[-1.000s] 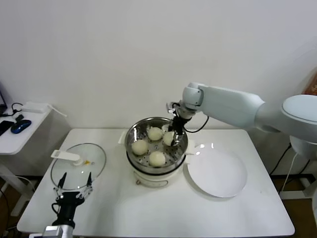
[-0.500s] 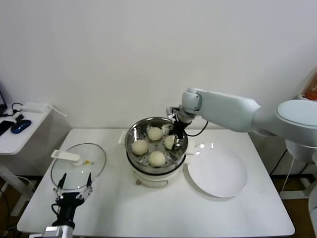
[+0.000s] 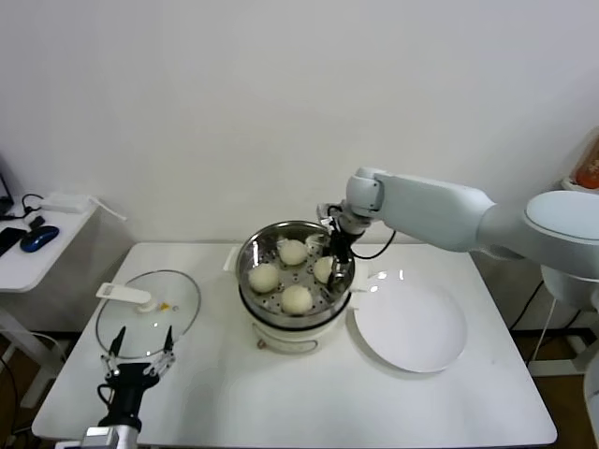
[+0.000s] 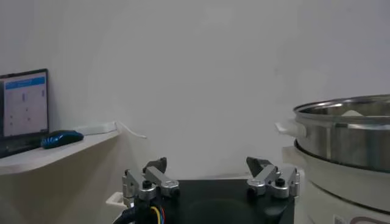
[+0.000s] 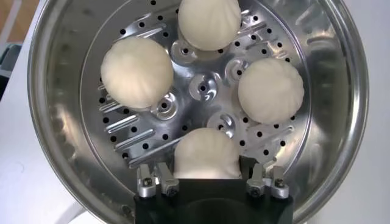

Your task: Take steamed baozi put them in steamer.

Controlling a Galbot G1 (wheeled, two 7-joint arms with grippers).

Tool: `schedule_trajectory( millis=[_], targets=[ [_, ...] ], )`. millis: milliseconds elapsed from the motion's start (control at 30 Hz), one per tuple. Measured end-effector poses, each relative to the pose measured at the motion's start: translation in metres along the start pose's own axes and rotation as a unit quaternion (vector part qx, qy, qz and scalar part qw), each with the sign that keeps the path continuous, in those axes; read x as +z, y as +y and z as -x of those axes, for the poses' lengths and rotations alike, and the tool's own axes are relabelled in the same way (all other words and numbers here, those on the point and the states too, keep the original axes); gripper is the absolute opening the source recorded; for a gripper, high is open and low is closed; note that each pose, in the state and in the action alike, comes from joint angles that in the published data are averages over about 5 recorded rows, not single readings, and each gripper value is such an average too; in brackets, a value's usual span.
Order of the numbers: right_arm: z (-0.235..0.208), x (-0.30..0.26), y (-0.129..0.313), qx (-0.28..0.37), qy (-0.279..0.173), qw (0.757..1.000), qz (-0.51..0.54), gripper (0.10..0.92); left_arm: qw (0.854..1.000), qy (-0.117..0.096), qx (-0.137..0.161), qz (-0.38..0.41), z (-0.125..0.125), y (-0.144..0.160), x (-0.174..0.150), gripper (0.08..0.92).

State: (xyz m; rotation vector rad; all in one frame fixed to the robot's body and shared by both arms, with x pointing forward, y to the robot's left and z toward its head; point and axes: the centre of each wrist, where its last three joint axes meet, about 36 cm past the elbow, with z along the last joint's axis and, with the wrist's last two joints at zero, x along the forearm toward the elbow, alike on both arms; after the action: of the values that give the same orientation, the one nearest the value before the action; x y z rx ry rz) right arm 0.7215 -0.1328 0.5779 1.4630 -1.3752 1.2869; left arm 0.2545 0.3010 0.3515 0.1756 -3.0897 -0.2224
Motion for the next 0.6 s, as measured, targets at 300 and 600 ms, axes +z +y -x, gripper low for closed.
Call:
schedule_trajectory(
  millis=[300, 600],
  targets=[
    [-0.007, -0.001, -0.002, 0.005, -0.006, 1.000, -0.001, 0.821, 1.000, 0.001, 0.000, 0.000, 0.000, 0.000, 0.001, 0.823],
    [-0.034, 0.001, -0.001, 0.020, -0.024, 1.000, -0.001, 0.823, 1.000, -0.002, 0.001, -0.001, 0.000, -0.001, -0.001, 0.823]
  ],
)
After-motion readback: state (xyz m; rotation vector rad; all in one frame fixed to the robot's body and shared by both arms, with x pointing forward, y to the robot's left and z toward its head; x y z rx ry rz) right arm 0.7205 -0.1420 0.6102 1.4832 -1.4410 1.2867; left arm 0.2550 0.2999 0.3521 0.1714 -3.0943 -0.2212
